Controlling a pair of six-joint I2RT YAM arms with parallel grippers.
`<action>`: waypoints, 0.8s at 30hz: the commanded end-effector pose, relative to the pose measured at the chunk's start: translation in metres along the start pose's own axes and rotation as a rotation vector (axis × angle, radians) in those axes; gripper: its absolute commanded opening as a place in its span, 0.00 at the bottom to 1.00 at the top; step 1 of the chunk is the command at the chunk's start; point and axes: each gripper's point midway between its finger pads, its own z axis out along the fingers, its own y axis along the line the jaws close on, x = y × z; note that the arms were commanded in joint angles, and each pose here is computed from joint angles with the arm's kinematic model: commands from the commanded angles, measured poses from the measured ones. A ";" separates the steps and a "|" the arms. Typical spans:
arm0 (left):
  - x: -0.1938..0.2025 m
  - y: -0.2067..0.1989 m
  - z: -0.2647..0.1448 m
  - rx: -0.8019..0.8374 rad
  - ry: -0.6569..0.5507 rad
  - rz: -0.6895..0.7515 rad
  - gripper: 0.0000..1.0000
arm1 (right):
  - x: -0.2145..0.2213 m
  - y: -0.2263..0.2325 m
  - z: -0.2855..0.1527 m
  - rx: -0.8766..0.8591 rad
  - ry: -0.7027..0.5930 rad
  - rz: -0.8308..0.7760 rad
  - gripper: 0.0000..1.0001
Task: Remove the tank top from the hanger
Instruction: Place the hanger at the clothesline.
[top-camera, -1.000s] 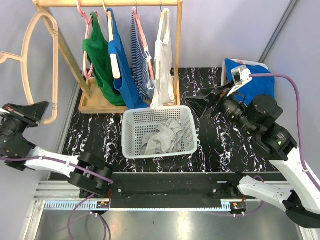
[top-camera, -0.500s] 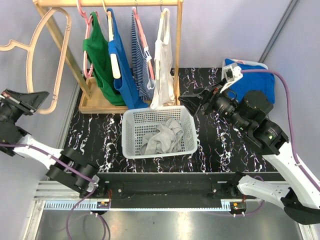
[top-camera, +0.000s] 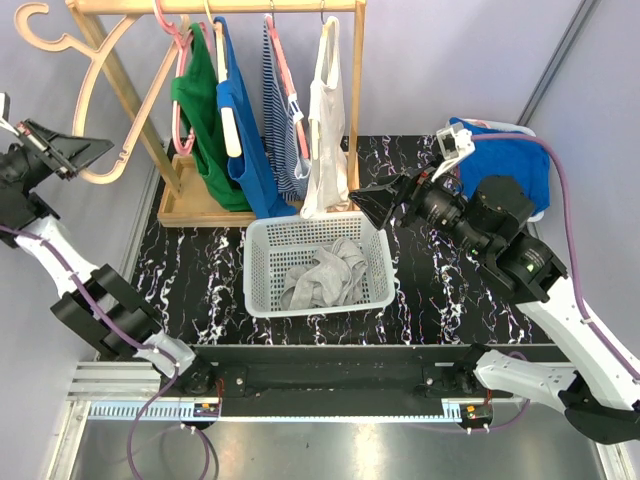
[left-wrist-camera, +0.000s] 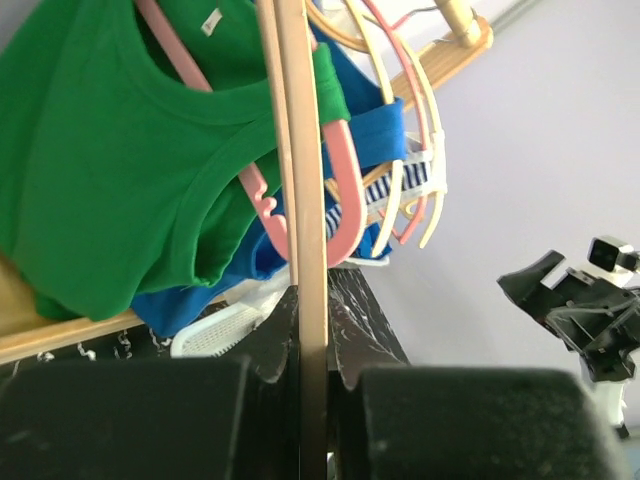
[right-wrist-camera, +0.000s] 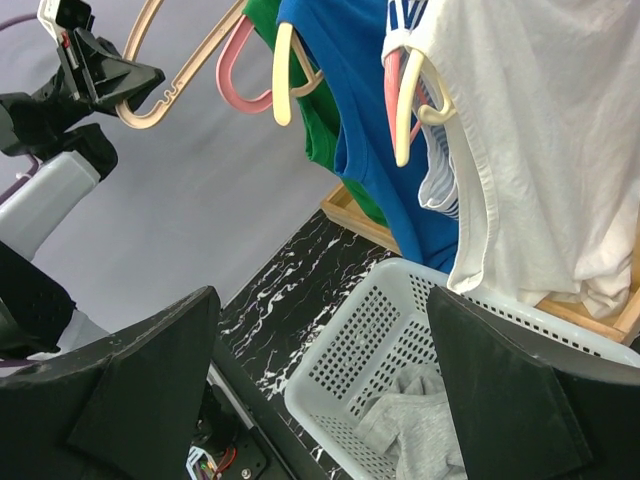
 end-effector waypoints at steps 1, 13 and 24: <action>0.019 -0.033 0.009 0.034 0.060 0.317 0.00 | -0.012 0.005 0.005 -0.022 -0.040 -0.002 0.95; -0.007 0.007 0.032 -0.475 -0.316 0.603 0.00 | -0.003 -0.002 0.020 0.004 0.000 -0.009 0.95; -0.028 0.051 0.036 -0.751 -0.114 0.617 0.00 | -0.005 0.000 0.020 -0.005 -0.007 -0.003 0.96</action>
